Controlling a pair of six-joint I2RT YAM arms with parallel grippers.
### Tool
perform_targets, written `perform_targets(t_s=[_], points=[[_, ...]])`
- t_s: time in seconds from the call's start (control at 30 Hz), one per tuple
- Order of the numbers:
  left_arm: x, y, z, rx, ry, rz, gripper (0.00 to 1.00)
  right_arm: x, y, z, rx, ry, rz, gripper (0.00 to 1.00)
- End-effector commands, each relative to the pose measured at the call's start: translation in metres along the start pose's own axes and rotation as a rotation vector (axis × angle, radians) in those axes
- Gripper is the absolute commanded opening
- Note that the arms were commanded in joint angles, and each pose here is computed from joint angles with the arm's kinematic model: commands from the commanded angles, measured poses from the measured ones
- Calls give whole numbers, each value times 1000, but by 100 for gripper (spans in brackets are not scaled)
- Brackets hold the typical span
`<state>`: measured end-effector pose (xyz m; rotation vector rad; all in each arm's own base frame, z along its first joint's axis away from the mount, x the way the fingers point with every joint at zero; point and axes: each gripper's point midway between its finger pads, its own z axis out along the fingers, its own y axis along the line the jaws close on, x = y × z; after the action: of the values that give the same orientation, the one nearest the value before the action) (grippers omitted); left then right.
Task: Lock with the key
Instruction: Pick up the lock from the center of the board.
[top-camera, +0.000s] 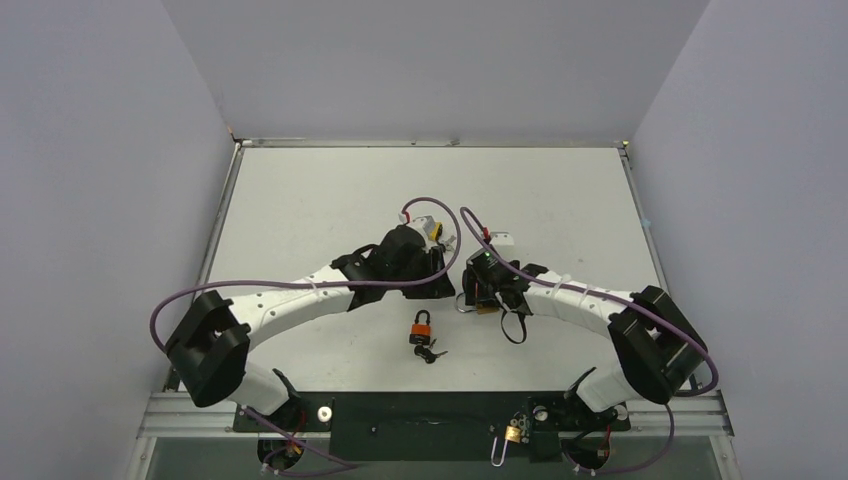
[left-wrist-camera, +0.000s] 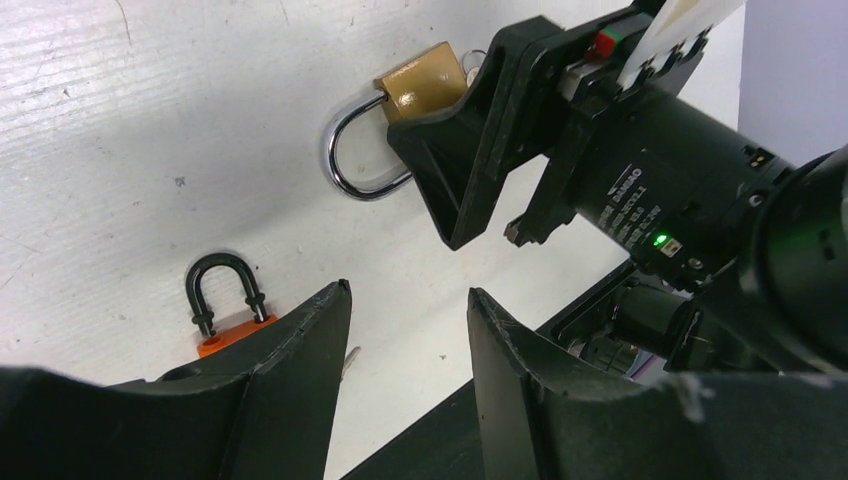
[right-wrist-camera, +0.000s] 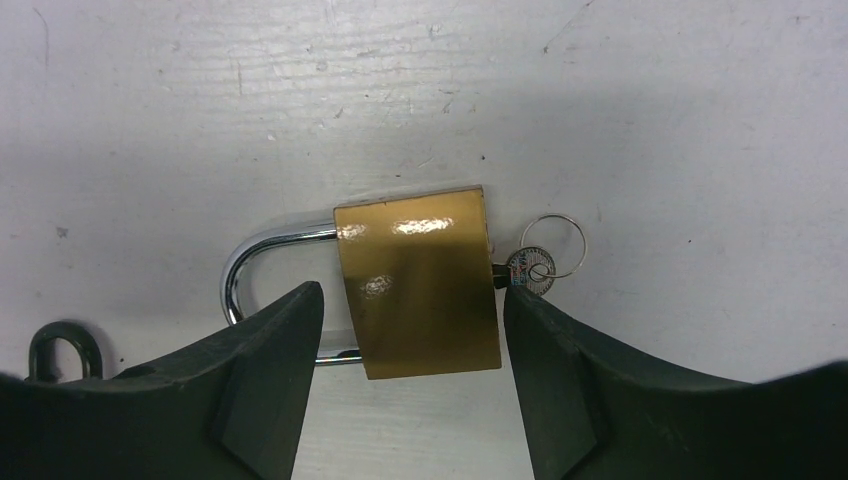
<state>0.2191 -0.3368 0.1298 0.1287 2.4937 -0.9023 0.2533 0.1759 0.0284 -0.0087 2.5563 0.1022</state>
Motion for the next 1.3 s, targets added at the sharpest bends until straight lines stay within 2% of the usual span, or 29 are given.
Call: perform_targets(t_s=[0.0, 0.2, 0.27, 0.37, 0.43, 0.47, 0.7, 0.93, 1.2, 1.27], points=[[-12, -10, 7, 56, -30, -28, 44, 2, -4, 7, 28, -15, 8, 63], [-9, 1, 19, 41, -11, -53, 44, 9, -2, 16, 22, 2, 3, 60], [-6, 7, 25, 29, -1, -61, 44, 10, 3, 17, -1, 7, 9, 50], [-2, 15, 35, 18, 18, -73, 44, 9, 8, 16, -30, 11, 20, 15], [0, 20, 42, 8, 28, -80, 44, 6, 13, 12, -60, 8, 34, 2], [1, 24, 46, 0, 30, -80, 44, 3, 16, 9, -85, 0, 42, 0], [-5, 22, 66, 29, 65, -61, 43, -10, 28, -6, -196, -32, 87, 0], [-7, 10, 81, 100, 81, -116, 40, -15, 35, -19, -308, -34, 143, 0], [-7, -8, 84, 190, 106, -236, 25, -26, 39, -27, -344, -67, 175, 0], [-8, -10, 82, 193, 104, -255, 17, -28, 40, -29, -350, -78, 181, 0]])
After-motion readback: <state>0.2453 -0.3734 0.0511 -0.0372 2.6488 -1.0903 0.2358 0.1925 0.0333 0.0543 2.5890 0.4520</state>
